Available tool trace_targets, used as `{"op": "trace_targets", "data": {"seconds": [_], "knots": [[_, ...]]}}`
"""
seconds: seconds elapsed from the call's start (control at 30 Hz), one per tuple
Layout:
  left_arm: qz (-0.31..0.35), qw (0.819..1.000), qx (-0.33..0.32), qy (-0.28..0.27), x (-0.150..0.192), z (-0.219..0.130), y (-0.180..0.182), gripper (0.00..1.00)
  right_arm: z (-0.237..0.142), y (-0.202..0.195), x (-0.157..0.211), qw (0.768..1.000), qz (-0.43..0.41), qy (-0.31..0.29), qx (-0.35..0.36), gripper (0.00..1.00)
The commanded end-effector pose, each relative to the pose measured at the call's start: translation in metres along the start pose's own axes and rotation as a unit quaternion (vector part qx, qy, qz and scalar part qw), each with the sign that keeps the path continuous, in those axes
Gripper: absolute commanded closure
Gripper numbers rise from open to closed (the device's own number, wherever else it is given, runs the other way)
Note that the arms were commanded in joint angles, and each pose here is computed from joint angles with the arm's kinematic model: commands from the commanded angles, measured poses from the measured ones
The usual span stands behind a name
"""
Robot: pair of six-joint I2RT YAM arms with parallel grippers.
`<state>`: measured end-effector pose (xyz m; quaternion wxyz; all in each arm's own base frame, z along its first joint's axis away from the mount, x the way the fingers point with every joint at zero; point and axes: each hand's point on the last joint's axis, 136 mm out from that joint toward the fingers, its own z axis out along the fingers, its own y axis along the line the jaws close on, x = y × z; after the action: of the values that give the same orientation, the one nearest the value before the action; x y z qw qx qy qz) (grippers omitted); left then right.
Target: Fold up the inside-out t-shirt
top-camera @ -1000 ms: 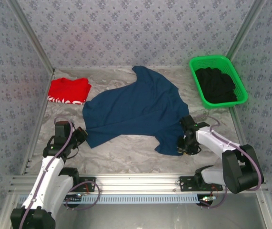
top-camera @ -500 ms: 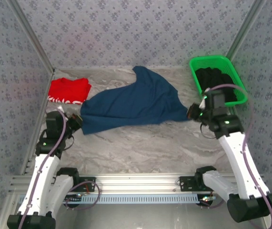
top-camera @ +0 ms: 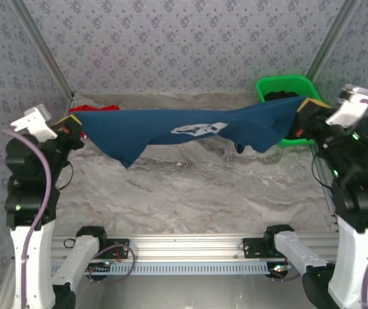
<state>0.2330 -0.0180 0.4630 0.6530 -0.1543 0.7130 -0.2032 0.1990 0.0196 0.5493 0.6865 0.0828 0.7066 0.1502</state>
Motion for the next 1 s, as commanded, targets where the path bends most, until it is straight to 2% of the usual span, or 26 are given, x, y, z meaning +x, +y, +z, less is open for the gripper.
{"op": "trace_targets", "data": {"seconds": [0.0, 0.1, 0.2, 0.3, 0.47, 0.57, 0.63, 0.73, 0.87, 0.97], "knots": [[0.029, 0.999, -0.004, -0.035, -0.032, -0.022, -0.011, 1.0, -0.043, 0.0, -0.042, 0.997, -0.032, -0.074, 0.02, 1.0], [0.041, 0.998, -0.01, -0.047, -0.05, -0.016, -0.017, 1.0, -0.045, 0.004, -0.065, 0.993, -0.041, -0.105, 0.024, 1.0], [0.051, 0.998, -0.023, -0.041, -0.057, 0.008, -0.016, 1.0, -0.022, 0.002, -0.076, 0.991, -0.051, -0.115, 0.036, 1.0], [0.059, 0.997, -0.042, -0.017, -0.05, 0.052, -0.007, 1.0, 0.018, -0.001, -0.078, 0.991, -0.061, -0.108, 0.052, 1.0], [0.067, 0.996, -0.05, 0.019, -0.041, 0.131, 0.003, 1.0, 0.116, -0.017, -0.07, 0.993, -0.052, -0.078, 0.065, 1.0], [0.075, 0.996, -0.042, 0.024, -0.046, 0.164, 0.001, 1.0, 0.168, -0.021, -0.074, 0.997, -0.017, -0.07, 0.035, 1.0], [0.075, 0.997, -0.032, 0.018, -0.056, 0.177, -0.004, 1.0, 0.187, -0.016, -0.086, 0.997, -0.001, -0.08, 0.019, 1.0], [0.072, 0.997, -0.013, -0.003, -0.084, 0.179, -0.018, 1.0, 0.198, -0.002, -0.107, 0.994, 0.01, -0.104, -0.012, 1.0], [0.072, 0.997, 0.012, -0.038, -0.122, 0.165, -0.039, 1.0, 0.187, 0.022, -0.139, 0.987, 0.027, -0.147, -0.063, 1.0], [0.077, 0.995, 0.031, -0.058, -0.143, 0.147, -0.054, 1.0, 0.176, 0.033, -0.148, 0.982, 0.039, -0.159, -0.092, 1.0]]}}
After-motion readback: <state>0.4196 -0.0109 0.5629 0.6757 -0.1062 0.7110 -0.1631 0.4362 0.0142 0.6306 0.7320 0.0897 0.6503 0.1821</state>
